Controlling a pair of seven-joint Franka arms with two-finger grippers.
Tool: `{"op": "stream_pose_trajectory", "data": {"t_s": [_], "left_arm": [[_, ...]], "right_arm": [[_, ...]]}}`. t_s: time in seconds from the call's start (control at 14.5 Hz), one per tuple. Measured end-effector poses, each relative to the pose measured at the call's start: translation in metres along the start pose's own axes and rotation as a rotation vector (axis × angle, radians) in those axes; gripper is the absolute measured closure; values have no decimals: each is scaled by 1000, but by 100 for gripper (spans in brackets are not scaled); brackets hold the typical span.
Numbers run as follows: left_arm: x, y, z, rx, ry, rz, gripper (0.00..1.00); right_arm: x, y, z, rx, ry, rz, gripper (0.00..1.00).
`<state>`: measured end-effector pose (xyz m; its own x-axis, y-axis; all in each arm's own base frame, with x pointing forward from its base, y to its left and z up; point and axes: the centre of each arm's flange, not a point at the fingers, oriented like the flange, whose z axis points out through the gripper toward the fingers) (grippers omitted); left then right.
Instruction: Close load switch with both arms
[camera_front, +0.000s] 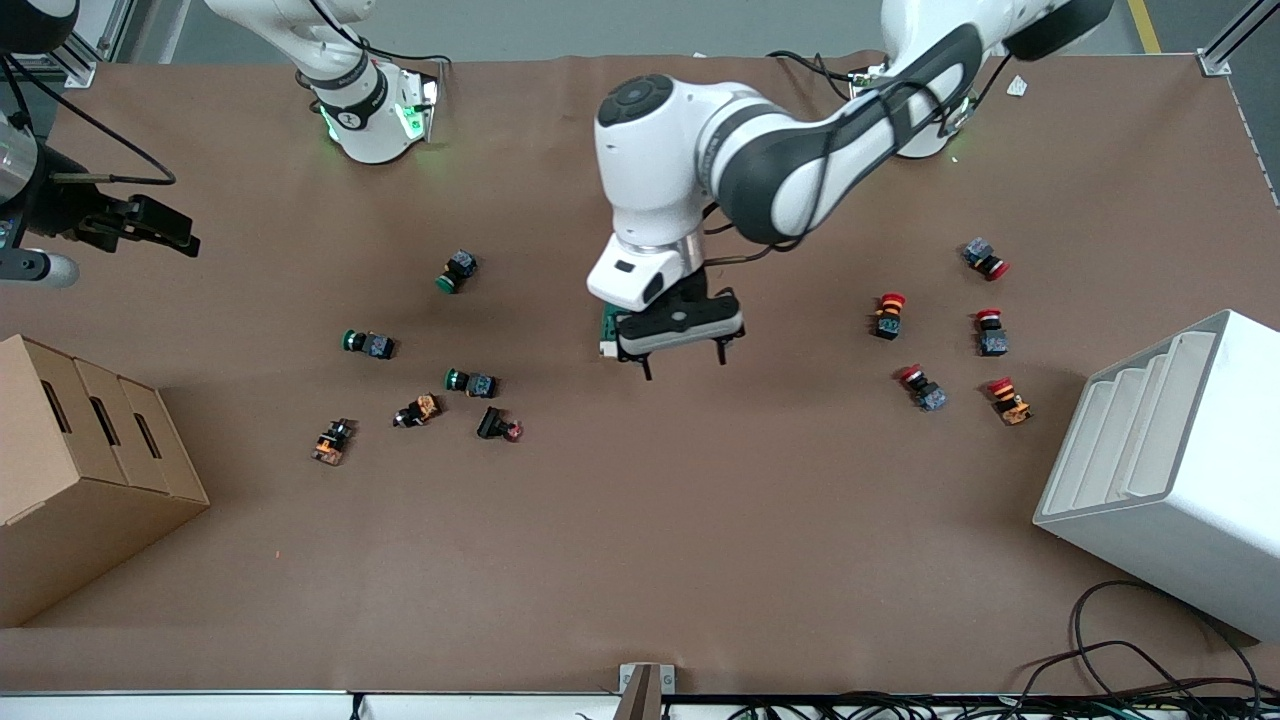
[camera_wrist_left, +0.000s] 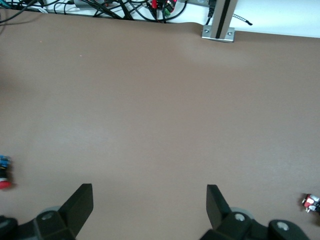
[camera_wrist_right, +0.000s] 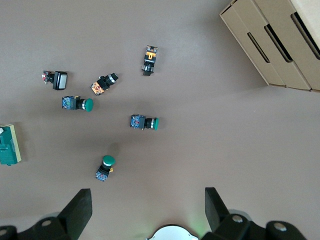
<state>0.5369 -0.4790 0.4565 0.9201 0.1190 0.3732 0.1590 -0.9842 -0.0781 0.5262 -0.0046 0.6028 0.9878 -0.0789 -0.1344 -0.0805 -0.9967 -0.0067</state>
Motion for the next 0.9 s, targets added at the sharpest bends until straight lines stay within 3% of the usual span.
{"op": "stream_pose_trajectory", "data": {"t_s": [0.48, 0.9], "left_arm": [[113, -155, -70, -40, -82, 168, 0], [136, -316, -123, -76, -216, 176, 0]], "right_arm": [[0, 5, -1, 3, 1, 4, 0], [-2, -6, -5, -1, 10, -16, 0]]}}
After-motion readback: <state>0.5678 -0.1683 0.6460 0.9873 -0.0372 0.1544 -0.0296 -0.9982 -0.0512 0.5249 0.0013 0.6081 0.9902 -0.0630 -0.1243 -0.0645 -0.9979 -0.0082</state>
